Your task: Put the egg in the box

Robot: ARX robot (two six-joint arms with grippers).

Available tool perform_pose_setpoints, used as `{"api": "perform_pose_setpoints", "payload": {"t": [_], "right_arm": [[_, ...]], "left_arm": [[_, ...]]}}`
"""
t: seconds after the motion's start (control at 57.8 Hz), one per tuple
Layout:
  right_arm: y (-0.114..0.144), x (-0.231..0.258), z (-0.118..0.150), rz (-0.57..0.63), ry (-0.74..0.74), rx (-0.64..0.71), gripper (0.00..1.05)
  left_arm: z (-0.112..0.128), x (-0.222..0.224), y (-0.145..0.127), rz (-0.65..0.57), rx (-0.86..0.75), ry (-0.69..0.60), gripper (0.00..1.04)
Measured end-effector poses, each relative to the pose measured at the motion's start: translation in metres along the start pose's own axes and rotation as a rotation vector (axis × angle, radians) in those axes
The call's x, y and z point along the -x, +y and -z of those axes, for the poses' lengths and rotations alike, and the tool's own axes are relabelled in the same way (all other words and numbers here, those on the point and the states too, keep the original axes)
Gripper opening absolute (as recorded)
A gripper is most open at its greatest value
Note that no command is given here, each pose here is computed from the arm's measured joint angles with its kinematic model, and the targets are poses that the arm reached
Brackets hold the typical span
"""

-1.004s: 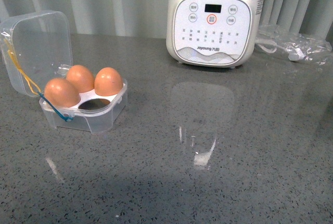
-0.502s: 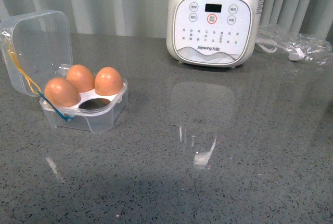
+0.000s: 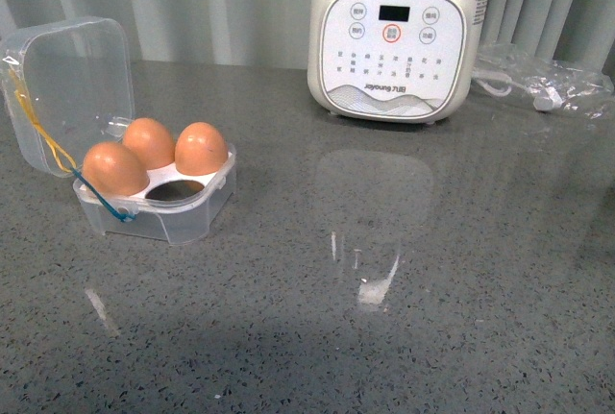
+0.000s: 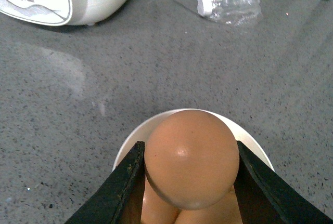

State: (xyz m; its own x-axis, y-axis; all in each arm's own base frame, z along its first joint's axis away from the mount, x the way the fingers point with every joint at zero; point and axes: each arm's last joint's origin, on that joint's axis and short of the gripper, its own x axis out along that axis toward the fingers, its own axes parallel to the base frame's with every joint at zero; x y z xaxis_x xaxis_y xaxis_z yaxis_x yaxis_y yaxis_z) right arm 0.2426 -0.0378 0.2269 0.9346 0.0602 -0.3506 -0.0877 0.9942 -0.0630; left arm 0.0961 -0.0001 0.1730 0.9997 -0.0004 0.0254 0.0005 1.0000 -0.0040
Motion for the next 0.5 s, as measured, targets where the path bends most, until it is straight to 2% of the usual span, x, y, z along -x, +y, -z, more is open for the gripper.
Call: {"api": "perform_pose_setpoints", "payload": {"t": [0.173, 0.346, 0.502], "right_arm": [[0.016, -0.006, -0.028, -0.058, -0.066, 0.036, 0.41], [0.065, -0.032, -0.066, -0.293, -0.123, 0.059, 0.41], [0.111, -0.047, -0.075, -0.457, -0.108, 0.094, 0.41]], "left_arm": [[0.0, 0.0, 0.0, 0.0, 0.0, 0.0, 0.98], [0.0, 0.0, 0.0, 0.0, 0.0, 0.0, 0.98], [0.0, 0.0, 0.0, 0.0, 0.0, 0.0, 0.98]]}}
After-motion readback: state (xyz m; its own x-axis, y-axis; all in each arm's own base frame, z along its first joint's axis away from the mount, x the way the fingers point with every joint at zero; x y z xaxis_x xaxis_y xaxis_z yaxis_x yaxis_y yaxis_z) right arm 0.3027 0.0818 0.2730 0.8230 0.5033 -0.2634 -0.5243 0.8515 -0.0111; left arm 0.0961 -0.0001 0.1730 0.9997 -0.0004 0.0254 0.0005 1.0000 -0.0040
